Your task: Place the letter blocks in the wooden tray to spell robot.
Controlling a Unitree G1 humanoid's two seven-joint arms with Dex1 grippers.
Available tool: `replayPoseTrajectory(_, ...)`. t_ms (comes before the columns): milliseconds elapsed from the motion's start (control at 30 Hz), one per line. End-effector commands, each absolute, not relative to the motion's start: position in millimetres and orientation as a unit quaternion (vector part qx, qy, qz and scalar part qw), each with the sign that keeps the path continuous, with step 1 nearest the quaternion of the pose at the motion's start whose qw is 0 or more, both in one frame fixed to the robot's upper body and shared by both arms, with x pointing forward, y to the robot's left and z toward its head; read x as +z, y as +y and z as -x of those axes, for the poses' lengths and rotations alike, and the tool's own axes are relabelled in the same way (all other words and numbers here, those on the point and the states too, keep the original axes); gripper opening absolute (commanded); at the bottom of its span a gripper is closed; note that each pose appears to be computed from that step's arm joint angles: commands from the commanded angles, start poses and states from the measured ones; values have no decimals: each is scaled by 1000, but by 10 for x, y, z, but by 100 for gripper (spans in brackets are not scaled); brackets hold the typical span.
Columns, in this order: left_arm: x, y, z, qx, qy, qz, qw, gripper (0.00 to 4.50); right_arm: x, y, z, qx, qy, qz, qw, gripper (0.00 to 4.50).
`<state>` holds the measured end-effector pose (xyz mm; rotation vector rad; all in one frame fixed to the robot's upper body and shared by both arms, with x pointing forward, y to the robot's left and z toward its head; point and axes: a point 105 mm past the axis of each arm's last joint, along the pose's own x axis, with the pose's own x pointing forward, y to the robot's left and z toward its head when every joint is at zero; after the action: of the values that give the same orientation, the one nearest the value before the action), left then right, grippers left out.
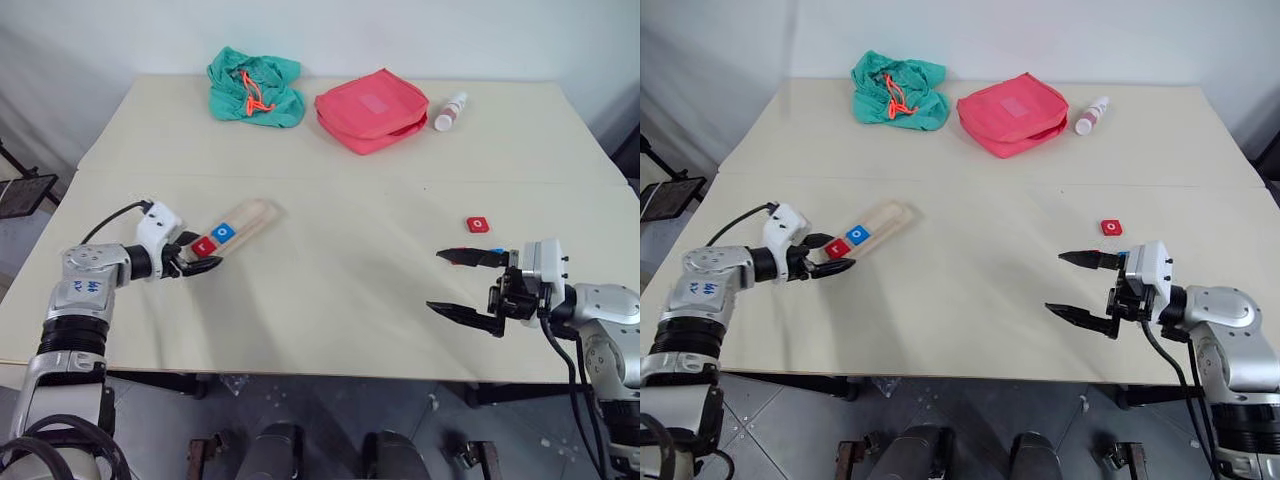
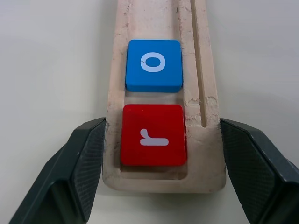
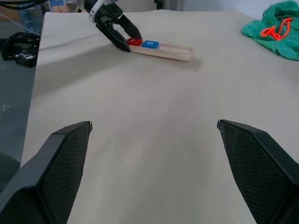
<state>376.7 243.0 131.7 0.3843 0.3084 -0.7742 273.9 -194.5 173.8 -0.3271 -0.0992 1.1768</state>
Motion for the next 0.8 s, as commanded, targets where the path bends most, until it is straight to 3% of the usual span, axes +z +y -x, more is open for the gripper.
replayPoseTrajectory(33,1349,2120,-3745,-435,143,-219,862,339,1782,-2044,-2721,548,-40,172,817,450)
replayPoseTrajectory(400,1502,1086,-3665,-593,81,-263,757,339,1743,-2153,-2594,515,-43,168,839,450)
replayPoseTrajectory(800,1330,597,-3412,-658,102,-290,688,339,1650,-2451,-2328,457,-13,170,873,450)
